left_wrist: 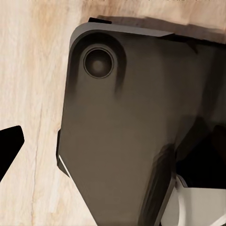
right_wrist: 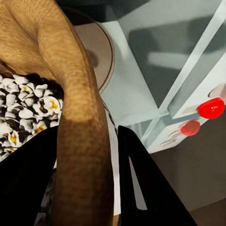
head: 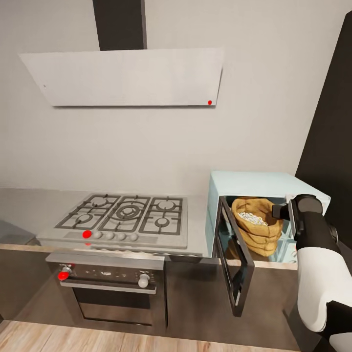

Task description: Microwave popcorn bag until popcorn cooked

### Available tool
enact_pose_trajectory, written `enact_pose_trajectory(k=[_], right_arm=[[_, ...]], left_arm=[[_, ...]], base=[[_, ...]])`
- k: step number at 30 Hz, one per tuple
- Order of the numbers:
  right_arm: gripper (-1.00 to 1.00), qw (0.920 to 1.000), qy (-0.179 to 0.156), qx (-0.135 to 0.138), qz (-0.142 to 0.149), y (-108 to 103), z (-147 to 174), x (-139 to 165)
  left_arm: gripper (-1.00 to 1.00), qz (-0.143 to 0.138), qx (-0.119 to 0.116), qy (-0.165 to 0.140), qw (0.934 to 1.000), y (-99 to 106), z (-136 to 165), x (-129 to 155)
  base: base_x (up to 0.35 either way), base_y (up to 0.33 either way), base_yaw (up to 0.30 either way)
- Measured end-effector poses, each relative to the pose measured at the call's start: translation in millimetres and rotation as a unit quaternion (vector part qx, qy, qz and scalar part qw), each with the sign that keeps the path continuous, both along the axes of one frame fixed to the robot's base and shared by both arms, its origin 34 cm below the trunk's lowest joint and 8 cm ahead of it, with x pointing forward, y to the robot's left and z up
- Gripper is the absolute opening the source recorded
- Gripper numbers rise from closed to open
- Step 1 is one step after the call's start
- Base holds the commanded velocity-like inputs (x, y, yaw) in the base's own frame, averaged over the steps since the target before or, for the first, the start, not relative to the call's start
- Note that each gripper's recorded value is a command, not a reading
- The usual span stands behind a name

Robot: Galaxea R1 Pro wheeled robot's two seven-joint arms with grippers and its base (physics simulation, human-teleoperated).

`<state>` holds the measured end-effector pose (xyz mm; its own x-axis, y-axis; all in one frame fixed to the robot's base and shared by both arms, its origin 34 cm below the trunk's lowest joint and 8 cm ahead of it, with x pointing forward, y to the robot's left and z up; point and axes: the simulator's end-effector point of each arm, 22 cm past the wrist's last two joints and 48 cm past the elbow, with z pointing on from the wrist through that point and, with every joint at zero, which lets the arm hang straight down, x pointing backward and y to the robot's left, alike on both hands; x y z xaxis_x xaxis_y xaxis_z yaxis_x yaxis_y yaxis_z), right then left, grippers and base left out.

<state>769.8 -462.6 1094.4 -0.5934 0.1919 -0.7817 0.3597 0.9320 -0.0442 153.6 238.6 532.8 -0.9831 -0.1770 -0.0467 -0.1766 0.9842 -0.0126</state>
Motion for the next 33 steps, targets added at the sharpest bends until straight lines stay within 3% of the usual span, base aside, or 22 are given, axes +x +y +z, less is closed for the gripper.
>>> enact_pose_trajectory(k=[6, 14, 33], right_arm=[[-1.0, 1.0, 0.0, 0.0, 0.0, 0.1, 0.0, 0.0], [-1.0, 0.9998, -0.006, 0.019, 0.009, 8.3, -0.9, 2.9], [-1.0, 0.9998, -0.007, 0.02, 0.008, 8.0, -0.7, 3.2]], left_arm=[[1.0, 0.0, 0.0, 0.0, 1.0, -0.2, 0.0, 0.0], [1.0, 0.0, 0.0, 0.0, 1.0, 0.1, 0.0, -0.4], [1.0, 0.0, 0.0, 0.0, 1.0, -0.3, 0.0, -0.1]], base=[[0.025, 0.0, 0.0], [0.227, 0.0, 0.0], [0.023, 0.0, 0.0]])
